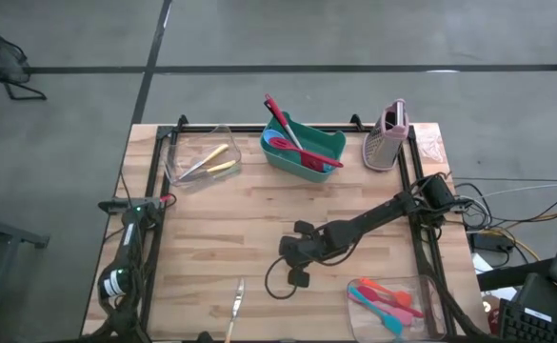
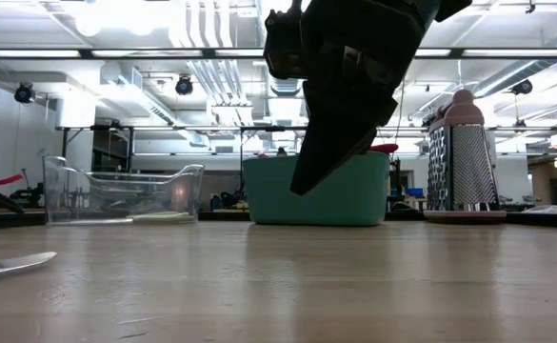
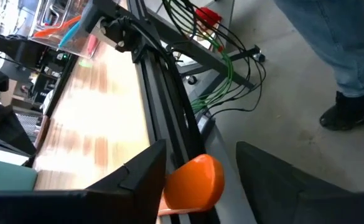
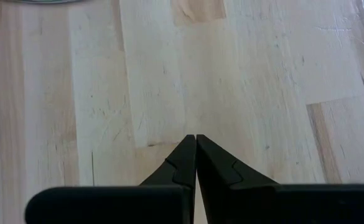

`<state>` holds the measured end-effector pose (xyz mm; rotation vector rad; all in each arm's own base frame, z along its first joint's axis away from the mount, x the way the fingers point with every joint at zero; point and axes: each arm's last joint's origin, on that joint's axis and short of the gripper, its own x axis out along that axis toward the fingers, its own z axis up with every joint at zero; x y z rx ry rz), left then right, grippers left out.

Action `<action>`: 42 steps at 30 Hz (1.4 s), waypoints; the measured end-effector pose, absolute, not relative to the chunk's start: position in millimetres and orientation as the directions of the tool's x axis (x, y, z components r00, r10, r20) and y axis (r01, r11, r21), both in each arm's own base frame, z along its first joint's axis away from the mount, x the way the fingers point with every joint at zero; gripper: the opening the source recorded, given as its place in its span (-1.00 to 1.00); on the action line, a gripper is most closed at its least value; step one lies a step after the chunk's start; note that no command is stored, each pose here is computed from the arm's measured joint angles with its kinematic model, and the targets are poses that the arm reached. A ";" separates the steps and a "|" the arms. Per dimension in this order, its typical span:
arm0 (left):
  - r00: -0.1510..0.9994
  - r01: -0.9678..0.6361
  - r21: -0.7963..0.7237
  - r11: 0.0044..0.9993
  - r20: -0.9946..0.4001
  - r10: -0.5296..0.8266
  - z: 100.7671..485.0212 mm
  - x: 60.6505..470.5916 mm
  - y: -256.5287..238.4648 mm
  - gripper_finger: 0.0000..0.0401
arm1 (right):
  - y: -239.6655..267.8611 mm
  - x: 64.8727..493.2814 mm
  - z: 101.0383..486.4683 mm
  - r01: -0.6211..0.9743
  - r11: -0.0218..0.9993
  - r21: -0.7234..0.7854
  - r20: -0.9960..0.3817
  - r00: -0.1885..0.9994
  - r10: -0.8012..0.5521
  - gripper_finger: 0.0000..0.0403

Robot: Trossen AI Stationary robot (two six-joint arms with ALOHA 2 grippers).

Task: Pick & Place Kitchen Items
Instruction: Put the orange table knife into the top transparent bin

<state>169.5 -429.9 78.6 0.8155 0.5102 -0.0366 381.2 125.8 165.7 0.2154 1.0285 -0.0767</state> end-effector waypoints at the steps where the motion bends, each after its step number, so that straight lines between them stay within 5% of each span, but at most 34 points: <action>1: 0.878 0.227 0.693 0.684 -0.450 0.165 78.5 170.1 -429.2 -0.03 | 125.9 381.2 165.7 0.164 0.976 0.142 -0.856 0.516 0.038 -0.96; 9: 0.869 0.233 0.720 0.654 -0.457 0.193 78.2 171.0 -424.1 -0.37 | 126.6 383.4 167.1 0.159 0.975 0.153 -0.842 0.538 0.045 -0.96; 18: 0.874 0.214 0.700 0.681 -0.449 0.187 83.1 172.0 -427.1 -0.96 | 126.2 384.7 167.8 0.155 0.975 0.158 -0.835 0.549 0.047 -0.96; 28: 0.885 0.190 0.638 0.746 -0.441 0.152 101.9 176.4 -441.4 -0.99 | 126.2 384.8 167.9 0.151 0.976 0.156 -0.834 0.550 0.048 -0.96; 34: 0.944 -0.086 0.443 0.892 -0.251 0.216 126.5 173.1 -445.5 -0.98 | 126.2 384.8 167.9 0.151 0.976 0.156 -0.834 0.550 0.048 -0.96; 42: 0.861 -0.198 0.329 0.923 -0.391 0.324 119.7 175.2 -409.7 -0.98 | 126.6 384.9 168.0 0.150 0.976 0.157 -0.833 0.552 0.049 -0.96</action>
